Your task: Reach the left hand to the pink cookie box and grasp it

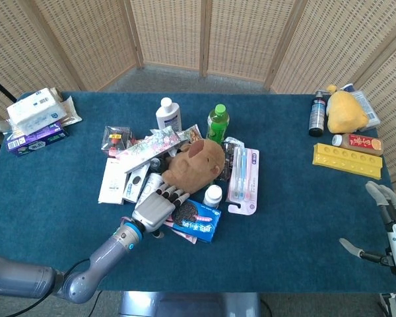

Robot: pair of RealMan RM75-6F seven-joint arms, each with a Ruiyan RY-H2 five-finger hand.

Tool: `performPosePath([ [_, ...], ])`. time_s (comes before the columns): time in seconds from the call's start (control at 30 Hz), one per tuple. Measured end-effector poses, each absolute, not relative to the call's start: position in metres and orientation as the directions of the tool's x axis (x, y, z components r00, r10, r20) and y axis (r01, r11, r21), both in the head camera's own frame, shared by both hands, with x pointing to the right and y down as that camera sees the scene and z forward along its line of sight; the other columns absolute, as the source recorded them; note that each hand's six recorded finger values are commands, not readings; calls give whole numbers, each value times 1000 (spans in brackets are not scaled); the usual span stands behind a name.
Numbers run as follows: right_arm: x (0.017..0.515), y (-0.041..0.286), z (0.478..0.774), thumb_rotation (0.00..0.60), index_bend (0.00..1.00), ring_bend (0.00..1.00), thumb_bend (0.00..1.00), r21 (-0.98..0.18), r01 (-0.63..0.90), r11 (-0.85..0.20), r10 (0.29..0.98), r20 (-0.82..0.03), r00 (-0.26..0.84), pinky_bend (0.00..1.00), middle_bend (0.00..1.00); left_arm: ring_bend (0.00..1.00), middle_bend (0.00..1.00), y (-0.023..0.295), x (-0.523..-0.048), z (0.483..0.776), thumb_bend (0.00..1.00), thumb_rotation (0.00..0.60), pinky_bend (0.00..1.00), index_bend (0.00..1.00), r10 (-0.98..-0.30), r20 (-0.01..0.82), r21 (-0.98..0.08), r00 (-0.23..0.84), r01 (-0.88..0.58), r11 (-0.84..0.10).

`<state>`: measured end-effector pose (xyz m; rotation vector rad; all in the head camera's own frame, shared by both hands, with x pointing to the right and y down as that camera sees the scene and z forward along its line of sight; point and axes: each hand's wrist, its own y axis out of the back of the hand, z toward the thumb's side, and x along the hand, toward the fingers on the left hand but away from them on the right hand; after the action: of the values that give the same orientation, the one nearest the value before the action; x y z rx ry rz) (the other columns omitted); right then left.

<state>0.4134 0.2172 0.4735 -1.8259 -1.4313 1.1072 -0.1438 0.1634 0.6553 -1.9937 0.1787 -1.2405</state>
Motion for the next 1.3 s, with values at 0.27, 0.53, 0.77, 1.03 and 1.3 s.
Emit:
performPosePath([
  [0.27,414,217,473,600,0,0,0,-827,495,-267,962,-259,87,0,0,915,771,168,-144,659,0,600,889,635,-516,695,-696,501,288,-658],
  [0.53,413,217,474,600,0,0,0,-828,491,-272,961,-262,89,0,0,915,743,156,-151,640,0,600,889,624,-563,650,-733,511,223,-643],
  [0.77,412,218,474,600,0,0,0,-830,486,-274,960,-263,91,0,0,913,721,135,-162,605,0,600,889,619,-621,592,-773,514,141,-619],
  [1.03,411,218,476,600,0,0,0,-835,477,-274,960,-264,90,0,0,914,724,110,-166,553,0,600,878,638,-682,504,-824,530,57,-564],
  [1.3,410,219,476,600,0,0,0,-836,476,-273,961,-262,90,0,0,914,719,94,-165,518,0,600,878,638,-721,444,-862,532,33,-507],
])
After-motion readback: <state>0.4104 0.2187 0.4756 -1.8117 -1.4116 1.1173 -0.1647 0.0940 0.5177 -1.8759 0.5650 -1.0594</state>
